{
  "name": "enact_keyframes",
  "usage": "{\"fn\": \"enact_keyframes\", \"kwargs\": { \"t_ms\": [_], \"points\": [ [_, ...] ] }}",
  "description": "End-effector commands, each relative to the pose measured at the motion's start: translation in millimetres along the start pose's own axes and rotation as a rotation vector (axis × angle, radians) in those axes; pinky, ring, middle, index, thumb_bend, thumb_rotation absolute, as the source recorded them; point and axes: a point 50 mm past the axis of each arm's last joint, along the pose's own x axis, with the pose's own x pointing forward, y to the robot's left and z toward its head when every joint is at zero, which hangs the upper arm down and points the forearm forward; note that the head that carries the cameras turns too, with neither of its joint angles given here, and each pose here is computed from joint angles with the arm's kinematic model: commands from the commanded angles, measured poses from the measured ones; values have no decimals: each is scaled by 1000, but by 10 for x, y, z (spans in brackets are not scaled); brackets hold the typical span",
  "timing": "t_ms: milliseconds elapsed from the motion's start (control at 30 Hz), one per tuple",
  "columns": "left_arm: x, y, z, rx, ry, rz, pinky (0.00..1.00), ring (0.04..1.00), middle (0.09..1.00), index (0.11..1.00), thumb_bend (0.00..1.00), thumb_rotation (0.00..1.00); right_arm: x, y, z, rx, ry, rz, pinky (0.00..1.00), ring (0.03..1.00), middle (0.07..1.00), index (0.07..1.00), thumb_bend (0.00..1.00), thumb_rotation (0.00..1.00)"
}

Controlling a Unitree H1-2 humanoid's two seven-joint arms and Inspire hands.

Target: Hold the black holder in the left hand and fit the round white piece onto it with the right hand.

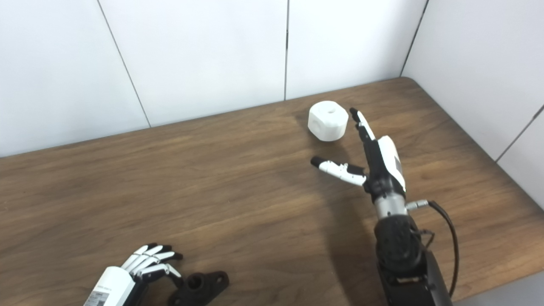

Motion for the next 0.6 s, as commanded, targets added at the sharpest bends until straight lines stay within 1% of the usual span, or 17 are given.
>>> {"fn": "enact_keyframes", "kwargs": {
  "t_ms": [0,33,100,133,233,367,567],
  "points": [
    [-240,-92,-236,57,99,-116,897,852,774,486,520,47,205,-94,115,-11,-37,-59,800,911,928,940,743,454],
    [-243,-93,-238,57,99,-116,893,850,773,486,520,47,249,-91,119,-6,-33,-63,803,929,940,940,734,420],
    [-251,-95,-242,52,100,-115,891,850,773,486,520,47,371,-87,127,-2,-16,-71,808,947,953,940,732,394],
    [-254,-96,-243,51,101,-115,892,851,774,486,520,47,410,-86,129,-2,-10,-74,833,964,964,940,732,373],
    [-260,-99,-249,54,105,-120,897,854,776,486,520,47,576,-89,129,-25,-2,-88,857,983,973,937,729,344],
    [-261,-101,-253,52,107,-122,902,856,777,486,521,47,803,-99,130,-69,12,-103,891,1000,981,933,723,343],
    [-252,-108,-260,53,111,-129,897,854,776,486,521,47,1084,-47,142,-119,50,-120,855,1000,978,922,722,358]
  ]
}}
